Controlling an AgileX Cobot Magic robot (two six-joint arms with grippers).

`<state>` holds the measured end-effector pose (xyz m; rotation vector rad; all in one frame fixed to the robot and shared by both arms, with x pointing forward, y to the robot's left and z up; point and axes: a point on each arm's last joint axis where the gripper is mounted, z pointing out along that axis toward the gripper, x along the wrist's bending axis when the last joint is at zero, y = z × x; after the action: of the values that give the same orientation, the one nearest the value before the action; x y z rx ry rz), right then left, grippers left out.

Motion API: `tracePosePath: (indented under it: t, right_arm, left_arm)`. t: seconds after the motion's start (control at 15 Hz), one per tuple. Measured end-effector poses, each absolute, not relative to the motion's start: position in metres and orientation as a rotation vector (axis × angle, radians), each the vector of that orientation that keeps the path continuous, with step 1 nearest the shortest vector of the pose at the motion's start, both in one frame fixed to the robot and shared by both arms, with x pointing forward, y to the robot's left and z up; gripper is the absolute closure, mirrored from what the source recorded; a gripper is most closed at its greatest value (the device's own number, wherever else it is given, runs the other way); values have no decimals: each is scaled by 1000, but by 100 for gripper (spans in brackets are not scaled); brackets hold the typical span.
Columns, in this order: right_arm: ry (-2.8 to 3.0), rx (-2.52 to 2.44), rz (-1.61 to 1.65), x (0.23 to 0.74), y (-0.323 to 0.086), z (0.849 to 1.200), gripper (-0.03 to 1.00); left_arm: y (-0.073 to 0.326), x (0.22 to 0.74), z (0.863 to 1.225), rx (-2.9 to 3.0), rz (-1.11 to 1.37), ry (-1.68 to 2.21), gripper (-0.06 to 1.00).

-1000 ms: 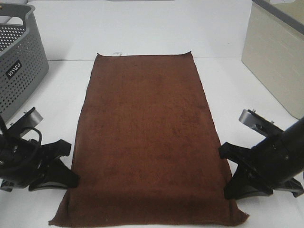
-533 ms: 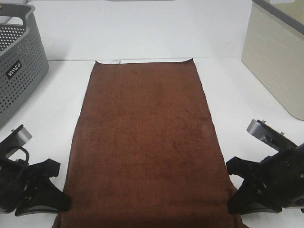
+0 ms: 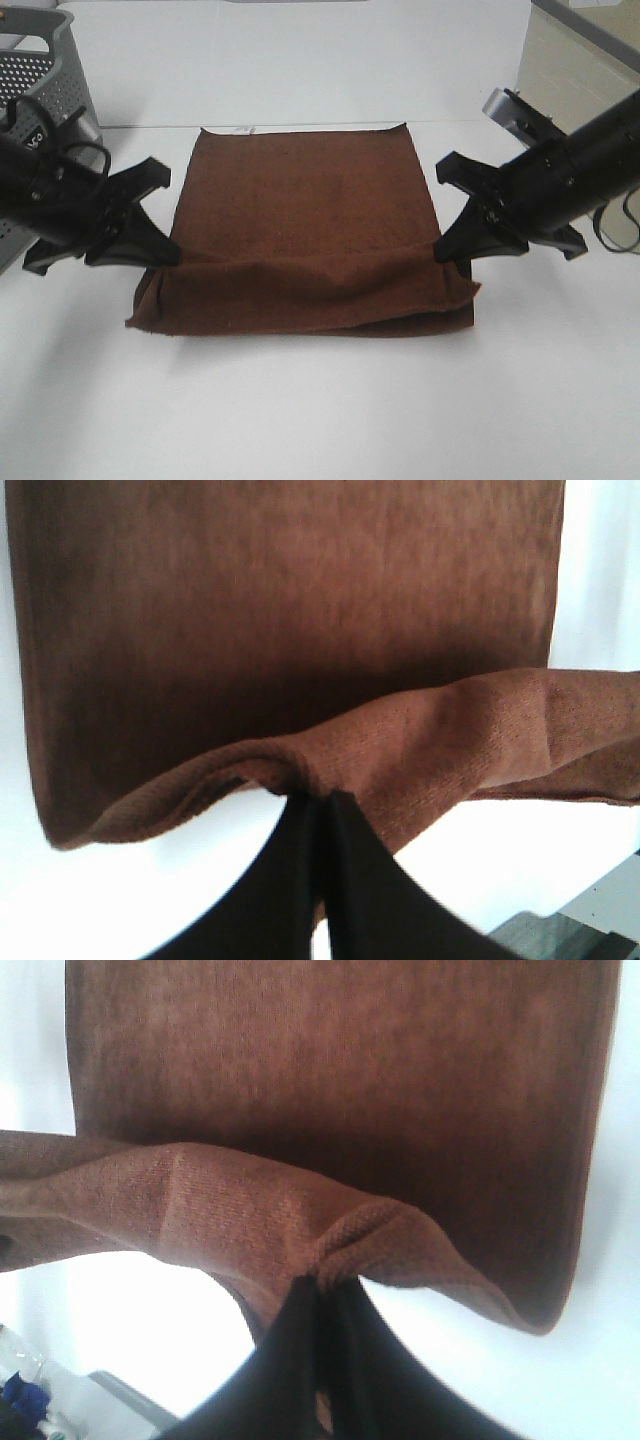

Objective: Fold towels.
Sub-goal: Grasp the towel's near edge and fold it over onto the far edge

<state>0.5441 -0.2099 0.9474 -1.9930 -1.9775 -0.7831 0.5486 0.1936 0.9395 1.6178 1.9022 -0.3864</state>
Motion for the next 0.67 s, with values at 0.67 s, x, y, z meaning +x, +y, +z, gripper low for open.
tracePosePath:
  t: [0.67]
  right_arm:
    - [-2186,-2037,-945,708,-196,977,97]
  left_arm:
    - [169,702,944,1510,-195,1788,94]
